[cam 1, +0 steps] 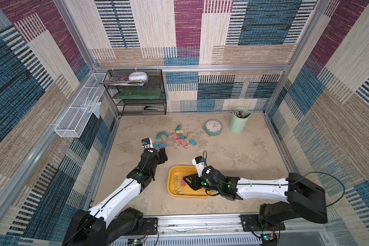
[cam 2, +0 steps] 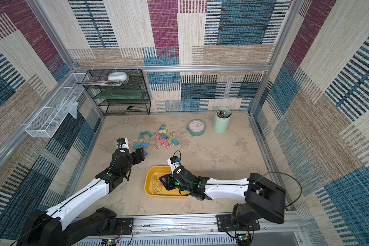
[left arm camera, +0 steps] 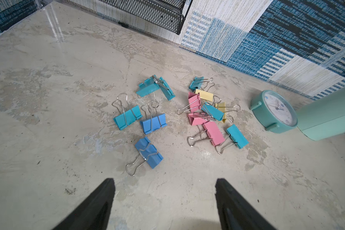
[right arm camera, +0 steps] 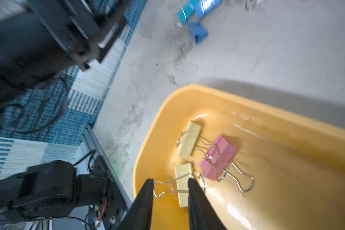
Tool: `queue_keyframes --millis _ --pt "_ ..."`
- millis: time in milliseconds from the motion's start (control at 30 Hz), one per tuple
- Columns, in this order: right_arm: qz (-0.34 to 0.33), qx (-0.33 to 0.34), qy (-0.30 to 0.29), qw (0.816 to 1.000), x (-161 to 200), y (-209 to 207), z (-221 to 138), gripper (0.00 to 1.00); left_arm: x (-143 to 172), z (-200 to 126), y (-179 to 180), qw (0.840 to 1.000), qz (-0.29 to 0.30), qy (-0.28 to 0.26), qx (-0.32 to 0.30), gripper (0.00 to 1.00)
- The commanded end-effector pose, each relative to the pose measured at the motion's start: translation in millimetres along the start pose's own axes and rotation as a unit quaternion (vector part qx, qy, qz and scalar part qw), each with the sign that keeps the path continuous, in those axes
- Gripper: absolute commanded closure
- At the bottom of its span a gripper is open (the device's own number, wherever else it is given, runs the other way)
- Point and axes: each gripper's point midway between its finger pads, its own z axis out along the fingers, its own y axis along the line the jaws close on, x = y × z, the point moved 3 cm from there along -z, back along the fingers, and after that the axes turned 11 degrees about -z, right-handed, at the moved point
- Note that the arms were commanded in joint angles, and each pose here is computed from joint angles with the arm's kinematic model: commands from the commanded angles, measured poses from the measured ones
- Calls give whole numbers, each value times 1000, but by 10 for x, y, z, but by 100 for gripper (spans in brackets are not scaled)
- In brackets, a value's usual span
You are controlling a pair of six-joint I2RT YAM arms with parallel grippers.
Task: Put the binder clips in the storage box
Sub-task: Place the binder clip in the storage box, then pick up the binder clip at the center of the board.
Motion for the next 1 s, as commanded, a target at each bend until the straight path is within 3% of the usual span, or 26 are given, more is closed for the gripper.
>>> queue_keyframes --millis 0,100,133,167,300,433,700,867,967 --pt "-50 83 -84 992 -371 -229 -363 53 142 36 176 996 -6 58 -74 27" --pt "-84 119 -137 980 -619 -511 -696 13 258 126 192 990 -55 95 -85 30" --pt "-87 122 -150 977 -683 -630 -774 4 294 181 209 987 -71 114 -89 29" --pt "-92 113 -153 977 -721 -705 -815 2 329 236 227 984 -83 132 -91 29" --pt "-108 104 -154 977 -822 -984 -892 2 413 465 334 968 -143 187 -87 23" --pt "-132 123 -168 969 -819 -1079 -893 2 393 630 333 962 -179 195 -68 25" --pt "-171 133 -185 959 -809 -1117 -926 2 357 873 363 953 -215 195 -83 58" --pt "-185 126 -189 956 -703 -1134 -957 1 332 984 434 953 -214 191 -95 67" --pt "-194 126 -188 955 -667 -1149 -960 2 330 1042 391 953 -216 196 -82 81"
